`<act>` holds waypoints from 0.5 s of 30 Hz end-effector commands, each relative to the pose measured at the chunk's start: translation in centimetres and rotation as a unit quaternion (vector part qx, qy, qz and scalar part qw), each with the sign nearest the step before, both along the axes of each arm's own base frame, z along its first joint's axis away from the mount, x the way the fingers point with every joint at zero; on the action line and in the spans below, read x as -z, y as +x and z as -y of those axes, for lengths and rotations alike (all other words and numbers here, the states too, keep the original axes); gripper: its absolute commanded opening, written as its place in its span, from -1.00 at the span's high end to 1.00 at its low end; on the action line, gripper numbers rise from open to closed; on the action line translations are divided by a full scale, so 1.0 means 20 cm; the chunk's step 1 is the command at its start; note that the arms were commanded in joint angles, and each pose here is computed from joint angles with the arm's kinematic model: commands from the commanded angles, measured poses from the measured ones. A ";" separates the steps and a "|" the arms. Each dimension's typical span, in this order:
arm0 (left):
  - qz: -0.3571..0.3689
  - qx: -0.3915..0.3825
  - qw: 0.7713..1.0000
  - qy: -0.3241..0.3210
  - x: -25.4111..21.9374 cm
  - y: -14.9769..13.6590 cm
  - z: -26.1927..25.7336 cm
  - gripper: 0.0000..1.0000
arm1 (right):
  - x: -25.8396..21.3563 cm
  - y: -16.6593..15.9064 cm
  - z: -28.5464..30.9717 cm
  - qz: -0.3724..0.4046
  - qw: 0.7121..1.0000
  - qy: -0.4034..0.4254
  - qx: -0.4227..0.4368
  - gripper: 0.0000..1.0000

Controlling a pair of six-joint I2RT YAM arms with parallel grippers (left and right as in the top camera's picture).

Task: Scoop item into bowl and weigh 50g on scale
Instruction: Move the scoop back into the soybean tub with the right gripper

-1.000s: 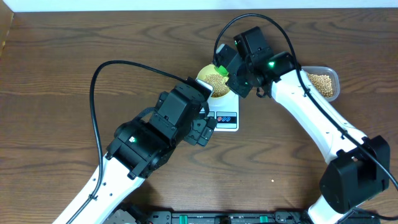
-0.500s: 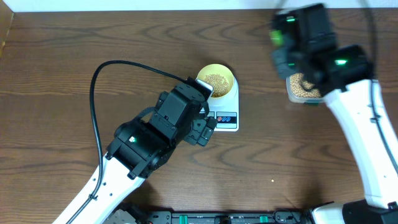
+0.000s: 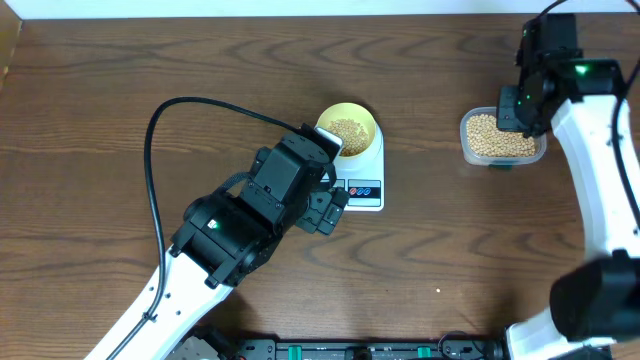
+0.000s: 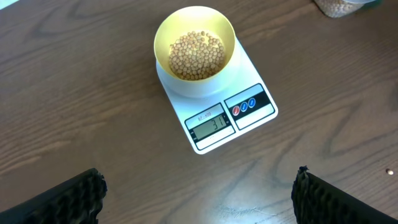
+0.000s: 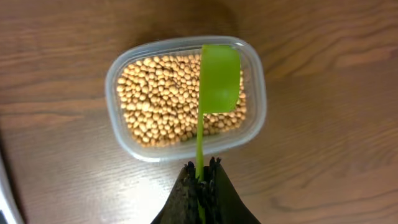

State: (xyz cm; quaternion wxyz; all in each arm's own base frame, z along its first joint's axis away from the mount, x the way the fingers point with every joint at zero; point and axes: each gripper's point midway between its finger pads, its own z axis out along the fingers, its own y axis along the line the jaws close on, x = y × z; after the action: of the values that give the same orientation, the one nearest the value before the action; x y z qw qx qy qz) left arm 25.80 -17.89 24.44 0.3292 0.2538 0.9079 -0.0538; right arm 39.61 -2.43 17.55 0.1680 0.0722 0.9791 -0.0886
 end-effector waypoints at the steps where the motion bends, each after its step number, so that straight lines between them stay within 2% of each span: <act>1: 0.005 -0.008 1.000 -0.002 -0.02 0.01 -0.01 -0.96 | 0.12 0.03 0.02 -0.022 1.000 0.005 0.016 0.98; 6: 0.005 -0.008 1.000 -0.002 -0.02 0.01 -0.01 -0.96 | 0.22 0.07 0.06 -0.033 0.999 0.005 0.025 0.98; 15: 0.005 -0.008 1.000 -0.002 -0.02 0.01 -0.01 -0.96 | 0.28 0.05 0.11 -0.052 0.998 0.009 0.040 0.98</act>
State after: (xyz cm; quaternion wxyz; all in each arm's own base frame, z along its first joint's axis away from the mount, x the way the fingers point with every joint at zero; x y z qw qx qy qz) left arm 25.80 -17.89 24.44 0.3292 0.2538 0.9079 -0.0538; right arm 40.96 -4.47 12.70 0.1230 0.0985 0.9833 -0.0905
